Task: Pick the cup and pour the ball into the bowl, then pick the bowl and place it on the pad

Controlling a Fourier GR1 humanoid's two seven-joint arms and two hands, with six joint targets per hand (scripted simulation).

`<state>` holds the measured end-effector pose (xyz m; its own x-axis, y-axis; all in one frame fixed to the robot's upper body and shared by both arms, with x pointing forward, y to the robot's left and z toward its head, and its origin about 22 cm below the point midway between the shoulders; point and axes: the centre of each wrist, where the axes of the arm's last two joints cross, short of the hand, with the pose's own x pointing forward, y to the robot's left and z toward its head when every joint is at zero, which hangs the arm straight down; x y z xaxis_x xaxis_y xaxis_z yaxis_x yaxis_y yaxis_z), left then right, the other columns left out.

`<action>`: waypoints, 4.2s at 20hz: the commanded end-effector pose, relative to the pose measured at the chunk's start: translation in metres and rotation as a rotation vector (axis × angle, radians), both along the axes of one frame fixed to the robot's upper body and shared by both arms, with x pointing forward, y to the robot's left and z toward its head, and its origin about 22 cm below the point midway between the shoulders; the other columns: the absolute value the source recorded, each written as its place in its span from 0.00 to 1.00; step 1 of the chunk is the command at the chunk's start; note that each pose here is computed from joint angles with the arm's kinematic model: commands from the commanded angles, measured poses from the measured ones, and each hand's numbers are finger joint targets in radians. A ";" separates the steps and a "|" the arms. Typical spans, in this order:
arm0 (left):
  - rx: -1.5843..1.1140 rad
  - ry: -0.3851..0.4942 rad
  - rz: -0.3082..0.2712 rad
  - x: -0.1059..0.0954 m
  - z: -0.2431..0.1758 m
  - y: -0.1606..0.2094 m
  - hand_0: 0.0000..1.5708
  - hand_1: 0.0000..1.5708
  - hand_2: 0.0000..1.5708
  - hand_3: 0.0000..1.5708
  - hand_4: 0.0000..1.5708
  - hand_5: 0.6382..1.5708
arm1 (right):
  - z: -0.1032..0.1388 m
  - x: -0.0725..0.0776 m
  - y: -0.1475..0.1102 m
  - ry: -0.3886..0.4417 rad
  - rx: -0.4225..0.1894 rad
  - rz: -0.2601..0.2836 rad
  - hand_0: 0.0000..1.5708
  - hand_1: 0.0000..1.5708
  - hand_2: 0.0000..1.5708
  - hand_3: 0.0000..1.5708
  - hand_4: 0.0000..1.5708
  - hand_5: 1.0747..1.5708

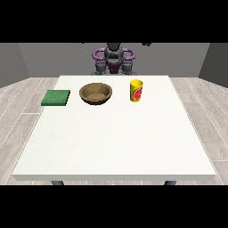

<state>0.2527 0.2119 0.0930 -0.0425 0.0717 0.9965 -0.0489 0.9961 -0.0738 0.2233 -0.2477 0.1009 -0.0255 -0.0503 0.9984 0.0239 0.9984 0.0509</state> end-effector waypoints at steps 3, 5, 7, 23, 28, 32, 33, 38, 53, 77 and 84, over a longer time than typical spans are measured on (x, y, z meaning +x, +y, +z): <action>0.052 -0.211 0.032 0.029 -0.007 0.006 0.00 0.00 0.00 0.00 0.37 0.96 | 0.001 0.009 0.025 -0.203 0.036 0.058 0.00 0.00 0.00 0.14 0.46 0.96; 0.088 -0.254 0.026 0.030 -0.006 -0.002 0.00 0.00 0.00 0.00 0.35 0.94 | -0.010 0.021 -0.002 -0.202 0.009 0.041 0.00 0.00 0.00 0.00 0.45 0.94; 0.102 -0.289 0.057 0.035 -0.022 0.016 0.00 0.00 0.00 0.00 0.36 0.93 | -0.015 0.018 -0.001 -0.262 0.013 0.050 0.00 0.00 0.00 0.00 0.43 0.94; 0.133 -0.175 0.001 0.075 -0.109 0.033 0.00 0.00 0.00 0.00 0.09 0.85 | -0.036 0.040 -0.072 -0.210 0.003 0.016 0.00 0.00 0.00 0.00 0.43 0.98; 0.132 -0.233 0.028 0.080 -0.134 0.029 0.00 0.00 0.00 0.00 0.12 0.84 | -0.018 0.054 -0.066 -0.283 0.007 0.033 0.00 0.00 0.00 0.00 0.43 0.98; 0.137 -0.208 0.075 0.088 -0.141 0.035 0.00 0.00 0.00 0.00 0.23 0.89 | -0.024 0.047 -0.083 -0.273 0.000 0.066 0.00 0.00 0.00 0.00 0.43 0.99; 0.130 -0.187 0.063 0.089 -0.147 0.028 0.00 0.00 0.00 0.00 0.41 0.96 | -0.035 0.045 -0.065 -0.253 0.011 0.039 0.00 0.00 0.00 0.00 0.43 0.99; 0.326 -0.223 0.148 0.075 -0.167 0.032 0.78 0.78 1.00 1.00 0.85 0.90 | 0.001 0.049 -0.091 -0.323 -0.019 0.100 0.00 0.00 0.00 0.09 0.41 1.00; 0.801 -0.188 0.134 0.119 -0.121 -0.030 0.84 0.84 1.00 1.00 0.89 0.93 | -0.025 0.050 -0.141 -0.053 0.018 0.002 0.00 0.00 0.00 0.19 0.41 0.99; 1.957 -0.208 0.104 0.148 -0.060 -0.162 0.92 0.92 1.00 1.00 0.69 1.00 | -0.083 0.051 -0.164 0.028 0.088 0.015 0.00 0.00 0.00 0.19 0.45 0.97; 2.115 -0.211 -0.039 0.120 -0.060 -0.189 0.16 0.16 0.79 0.99 0.69 1.00 | -0.085 0.069 -0.142 0.077 0.071 0.056 0.00 0.00 0.00 0.21 0.44 0.96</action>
